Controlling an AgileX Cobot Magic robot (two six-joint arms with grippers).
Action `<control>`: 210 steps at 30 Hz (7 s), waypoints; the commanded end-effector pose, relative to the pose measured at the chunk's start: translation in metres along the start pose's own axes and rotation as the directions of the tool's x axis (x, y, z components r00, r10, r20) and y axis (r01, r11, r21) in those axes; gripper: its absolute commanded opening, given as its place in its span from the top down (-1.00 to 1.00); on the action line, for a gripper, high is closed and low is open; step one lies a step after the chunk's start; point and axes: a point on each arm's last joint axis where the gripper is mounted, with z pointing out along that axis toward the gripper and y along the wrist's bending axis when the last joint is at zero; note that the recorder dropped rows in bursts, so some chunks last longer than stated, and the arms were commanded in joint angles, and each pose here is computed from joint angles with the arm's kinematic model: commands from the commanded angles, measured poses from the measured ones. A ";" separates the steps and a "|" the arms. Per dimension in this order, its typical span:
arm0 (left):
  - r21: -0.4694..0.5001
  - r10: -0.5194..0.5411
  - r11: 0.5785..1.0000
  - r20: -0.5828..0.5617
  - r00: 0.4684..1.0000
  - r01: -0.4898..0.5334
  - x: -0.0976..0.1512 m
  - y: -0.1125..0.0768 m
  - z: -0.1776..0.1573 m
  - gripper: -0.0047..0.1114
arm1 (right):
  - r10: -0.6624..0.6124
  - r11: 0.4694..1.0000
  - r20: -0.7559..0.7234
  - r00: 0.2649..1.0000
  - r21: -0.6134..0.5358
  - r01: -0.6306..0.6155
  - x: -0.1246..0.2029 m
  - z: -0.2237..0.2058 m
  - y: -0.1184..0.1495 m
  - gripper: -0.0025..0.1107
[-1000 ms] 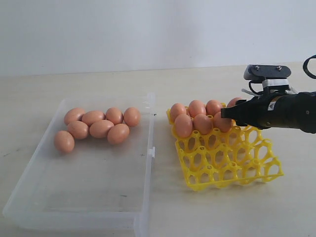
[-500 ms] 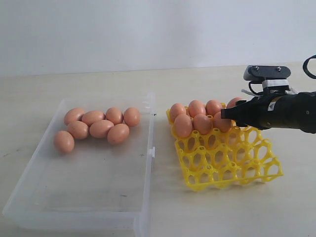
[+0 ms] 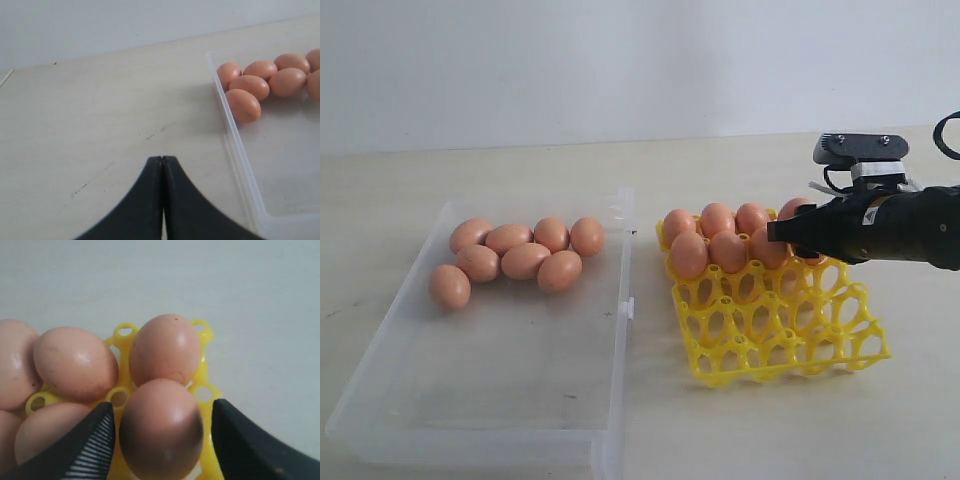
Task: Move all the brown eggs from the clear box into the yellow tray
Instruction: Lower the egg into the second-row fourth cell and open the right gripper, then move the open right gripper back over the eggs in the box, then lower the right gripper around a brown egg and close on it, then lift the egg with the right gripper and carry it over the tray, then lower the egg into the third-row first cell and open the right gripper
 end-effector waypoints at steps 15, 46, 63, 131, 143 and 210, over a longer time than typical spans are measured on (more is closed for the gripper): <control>0.004 -0.005 1.000 0.016 1.000 0.005 -0.002 0.000 -0.001 0.92 | 0.000 1.000 0.099 0.995 -0.010 0.001 -0.025 -0.027 0.002 -0.05; 0.004 -0.005 1.000 0.016 1.000 0.005 -0.002 0.000 -0.001 0.92 | -0.296 0.918 0.058 0.953 -0.260 0.301 -0.084 -0.082 0.160 0.78; 0.004 -0.005 1.000 0.016 1.000 0.005 -0.002 0.000 -0.001 0.92 | -0.491 0.792 -0.347 0.799 -0.561 0.242 -0.063 -0.009 0.275 0.24; 0.004 -0.005 1.000 0.016 1.000 0.005 -0.002 0.000 -0.001 0.92 | -0.226 0.969 -0.529 0.818 -0.207 0.134 -0.037 0.085 0.253 0.00; 0.004 -0.005 1.000 0.016 1.000 0.005 -0.002 0.000 -0.001 0.92 | -0.328 0.933 -0.442 0.835 -0.289 0.213 -0.051 0.079 0.261 0.89; 0.004 -0.006 1.000 0.016 1.000 0.006 -0.002 0.000 -0.001 0.92 | -0.219 0.954 0.126 0.967 -0.182 0.240 -0.010 -0.048 0.091 0.96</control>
